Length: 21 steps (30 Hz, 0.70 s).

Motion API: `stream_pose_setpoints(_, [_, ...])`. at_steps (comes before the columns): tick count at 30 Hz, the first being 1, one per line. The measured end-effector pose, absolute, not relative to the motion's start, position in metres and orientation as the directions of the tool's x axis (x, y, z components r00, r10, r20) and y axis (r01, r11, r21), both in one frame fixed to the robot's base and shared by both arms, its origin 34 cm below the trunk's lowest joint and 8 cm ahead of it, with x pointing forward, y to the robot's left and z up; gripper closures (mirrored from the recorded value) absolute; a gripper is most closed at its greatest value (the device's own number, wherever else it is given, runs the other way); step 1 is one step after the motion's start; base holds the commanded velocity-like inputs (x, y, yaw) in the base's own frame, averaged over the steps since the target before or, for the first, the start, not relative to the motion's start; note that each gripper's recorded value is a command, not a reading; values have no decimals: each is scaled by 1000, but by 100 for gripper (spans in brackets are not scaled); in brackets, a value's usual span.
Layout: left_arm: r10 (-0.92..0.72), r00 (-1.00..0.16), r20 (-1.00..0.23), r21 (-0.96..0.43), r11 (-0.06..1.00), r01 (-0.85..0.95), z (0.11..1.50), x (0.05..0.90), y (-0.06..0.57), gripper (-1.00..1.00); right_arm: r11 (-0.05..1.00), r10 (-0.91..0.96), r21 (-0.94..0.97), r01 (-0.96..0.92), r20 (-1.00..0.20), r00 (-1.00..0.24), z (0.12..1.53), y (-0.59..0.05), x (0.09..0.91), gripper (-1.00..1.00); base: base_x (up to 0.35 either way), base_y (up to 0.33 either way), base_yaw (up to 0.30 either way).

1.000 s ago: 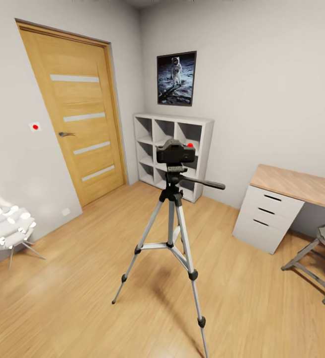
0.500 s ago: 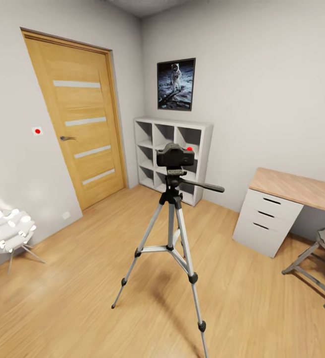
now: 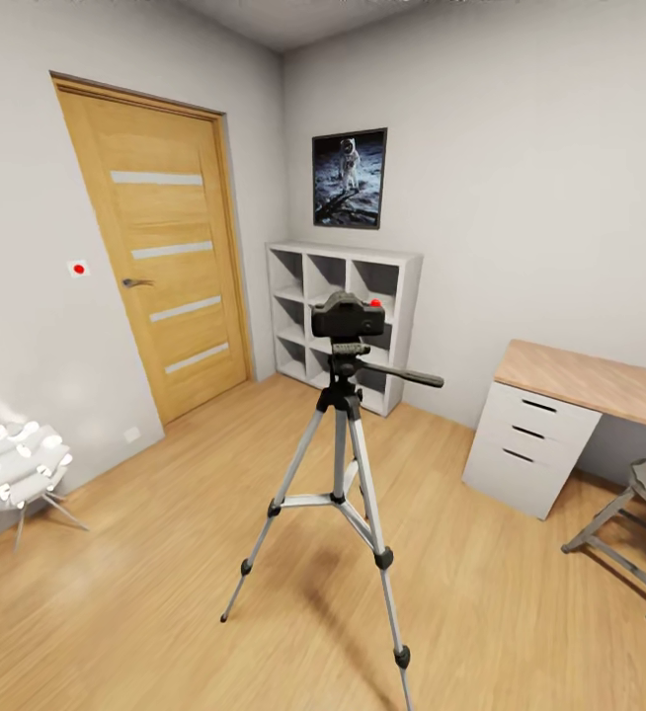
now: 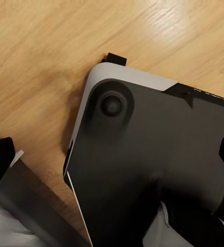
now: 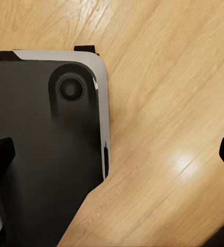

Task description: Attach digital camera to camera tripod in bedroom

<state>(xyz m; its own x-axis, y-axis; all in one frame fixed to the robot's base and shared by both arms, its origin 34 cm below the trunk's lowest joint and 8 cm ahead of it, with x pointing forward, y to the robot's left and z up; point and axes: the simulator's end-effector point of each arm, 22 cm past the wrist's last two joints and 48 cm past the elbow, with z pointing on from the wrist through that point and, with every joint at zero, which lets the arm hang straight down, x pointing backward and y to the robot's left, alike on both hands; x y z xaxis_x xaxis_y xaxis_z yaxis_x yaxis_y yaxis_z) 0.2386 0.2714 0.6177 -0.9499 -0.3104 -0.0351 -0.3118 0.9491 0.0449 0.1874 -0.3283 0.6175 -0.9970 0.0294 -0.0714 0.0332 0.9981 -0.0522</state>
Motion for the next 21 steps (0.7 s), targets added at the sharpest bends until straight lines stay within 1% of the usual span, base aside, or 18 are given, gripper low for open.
stream_pose_setpoints(5, [-309, -950, -49, 42, 949, -311, 619, 243, 271, -100, 998, 31, -52, 36, -79, -996, 618, -328, 190, -100, 0, 0, 0])
stream_pose_setpoints(11, [-321, -942, -99, 40, 944, -326, 620, 250, 272, -100, 998, 31, -50, 36, -89, -996, 619, -327, 194, -100, 0, 0, 0])
stream_pose_setpoints(21, [-316, -942, -110, 48, 945, -322, 620, 237, 275, -100, 998, 32, -49, 37, -105, -994, 620, -327, 201, -100, 0, 0, 0])
